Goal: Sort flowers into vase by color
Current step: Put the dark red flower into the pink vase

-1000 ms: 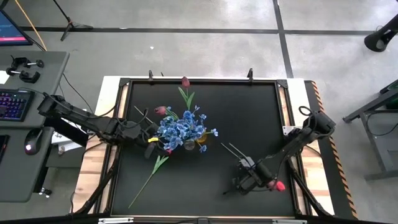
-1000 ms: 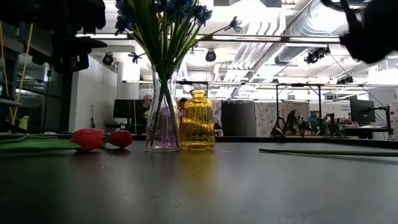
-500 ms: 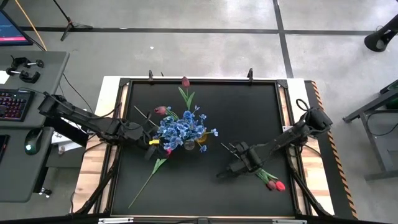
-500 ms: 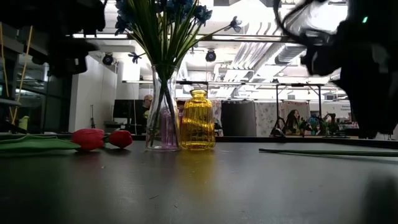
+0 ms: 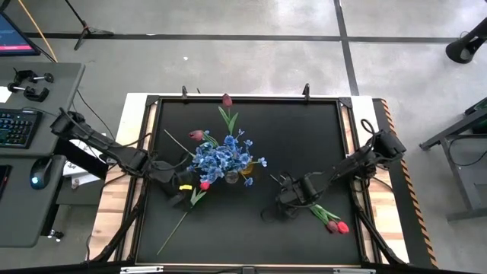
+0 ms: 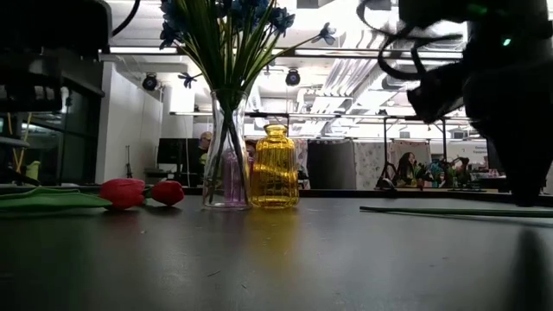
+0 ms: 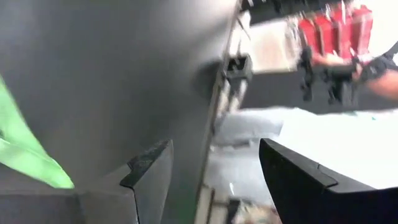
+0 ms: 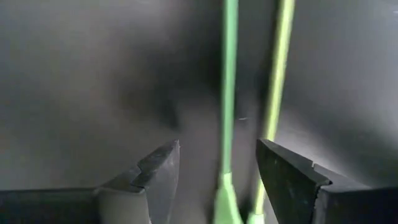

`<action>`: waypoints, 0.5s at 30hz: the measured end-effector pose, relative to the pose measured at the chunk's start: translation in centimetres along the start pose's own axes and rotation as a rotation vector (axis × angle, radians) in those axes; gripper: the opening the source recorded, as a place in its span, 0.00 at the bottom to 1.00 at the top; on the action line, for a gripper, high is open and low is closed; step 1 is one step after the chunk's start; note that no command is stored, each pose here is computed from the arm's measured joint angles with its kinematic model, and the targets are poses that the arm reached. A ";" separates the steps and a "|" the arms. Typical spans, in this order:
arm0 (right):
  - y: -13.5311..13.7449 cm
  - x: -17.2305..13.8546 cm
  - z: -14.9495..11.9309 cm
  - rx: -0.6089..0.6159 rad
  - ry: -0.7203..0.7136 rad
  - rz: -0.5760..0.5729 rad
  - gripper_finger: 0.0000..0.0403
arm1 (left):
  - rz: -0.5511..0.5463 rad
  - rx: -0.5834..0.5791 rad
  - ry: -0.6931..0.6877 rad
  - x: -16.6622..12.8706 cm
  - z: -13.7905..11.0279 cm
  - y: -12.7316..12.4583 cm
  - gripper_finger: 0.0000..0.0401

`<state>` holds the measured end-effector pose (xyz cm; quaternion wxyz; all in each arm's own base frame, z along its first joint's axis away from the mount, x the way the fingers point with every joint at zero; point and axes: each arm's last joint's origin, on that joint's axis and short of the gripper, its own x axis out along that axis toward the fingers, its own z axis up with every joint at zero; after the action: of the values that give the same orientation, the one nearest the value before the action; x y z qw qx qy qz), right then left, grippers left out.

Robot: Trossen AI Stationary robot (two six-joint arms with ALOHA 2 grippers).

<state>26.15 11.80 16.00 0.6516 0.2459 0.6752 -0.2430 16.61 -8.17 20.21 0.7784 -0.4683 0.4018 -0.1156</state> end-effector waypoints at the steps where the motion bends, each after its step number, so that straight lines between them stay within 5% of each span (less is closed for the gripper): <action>1: -0.2 0.1 0.0 0.002 -0.001 -0.013 0.51 | 0.013 -0.010 -0.024 0.0 0.0 0.0 0.57; 15: -0.1 0.3 -0.1 -0.243 -0.012 -0.008 0.51 | 0.042 -0.078 -0.065 2.2 0.6 0.4 0.57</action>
<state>25.98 11.80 15.68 0.6795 0.1608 0.6969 -0.1634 18.39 -8.78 18.85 0.7746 -0.4932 0.3901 -0.0683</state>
